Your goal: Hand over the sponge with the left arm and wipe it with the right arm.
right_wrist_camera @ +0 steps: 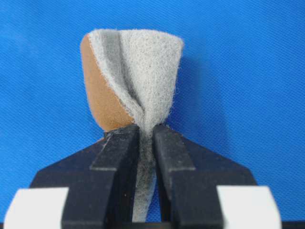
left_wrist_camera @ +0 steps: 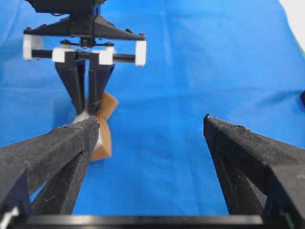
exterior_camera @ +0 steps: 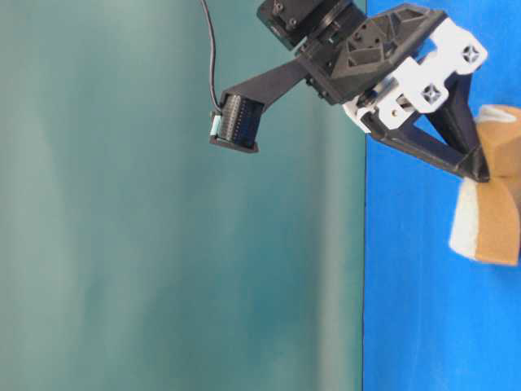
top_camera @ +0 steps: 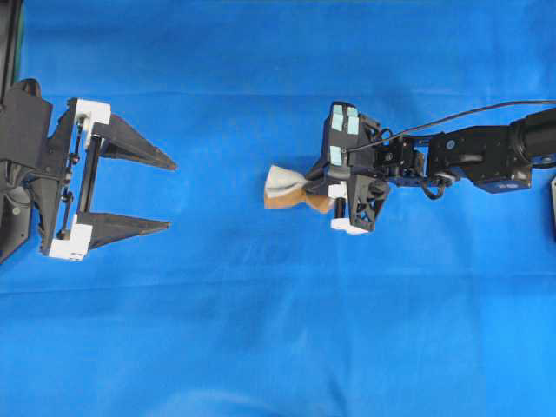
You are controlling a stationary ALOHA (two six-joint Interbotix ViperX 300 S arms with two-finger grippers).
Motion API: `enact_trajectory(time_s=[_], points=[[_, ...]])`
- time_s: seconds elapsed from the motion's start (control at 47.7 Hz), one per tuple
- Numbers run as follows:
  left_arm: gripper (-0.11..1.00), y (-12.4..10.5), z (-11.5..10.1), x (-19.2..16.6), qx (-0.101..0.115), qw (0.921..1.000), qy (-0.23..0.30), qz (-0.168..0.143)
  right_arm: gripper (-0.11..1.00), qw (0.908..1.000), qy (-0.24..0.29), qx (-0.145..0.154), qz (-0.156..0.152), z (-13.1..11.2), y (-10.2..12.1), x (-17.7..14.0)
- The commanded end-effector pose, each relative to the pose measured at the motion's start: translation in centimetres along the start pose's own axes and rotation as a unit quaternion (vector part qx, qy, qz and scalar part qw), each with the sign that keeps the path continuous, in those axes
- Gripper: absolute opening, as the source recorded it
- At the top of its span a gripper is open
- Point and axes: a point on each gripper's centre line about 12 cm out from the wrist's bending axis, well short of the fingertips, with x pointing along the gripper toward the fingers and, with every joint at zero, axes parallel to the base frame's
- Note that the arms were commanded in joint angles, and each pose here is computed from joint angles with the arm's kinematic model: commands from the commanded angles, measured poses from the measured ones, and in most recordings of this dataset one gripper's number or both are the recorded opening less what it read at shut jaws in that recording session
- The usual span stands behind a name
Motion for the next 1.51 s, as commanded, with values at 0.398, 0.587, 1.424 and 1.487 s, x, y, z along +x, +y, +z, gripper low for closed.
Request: enact_trajectory(time_s=[0.398, 0.587, 1.424, 1.487], points=[[0.88, 0.0, 0.6, 0.0, 0.001, 1.0000, -0.010, 0.000, 0.16, 0.9999, -0.004, 0.002, -0.011, 1.1, -1.2, -0.5], [0.88, 0.0, 0.6, 0.0, 0.001, 1.0000, -0.010, 0.000, 0.16, 1.0000, -0.004, -0.002, -0.005, 1.5, -0.7, -0.5], [0.88, -0.1, 0.6, 0.0, 0.002, 0.9999, -0.010, -0.001, 0.74, 0.9993, -0.027, -0.014, 0.023, 4.0, 2.1, -2.1], [0.88, 0.0, 0.6, 0.0, 0.002, 0.9999, -0.010, 0.000, 0.74, 0.9991, -0.031, -0.015, 0.026, 4.5, 2.4, -2.7]])
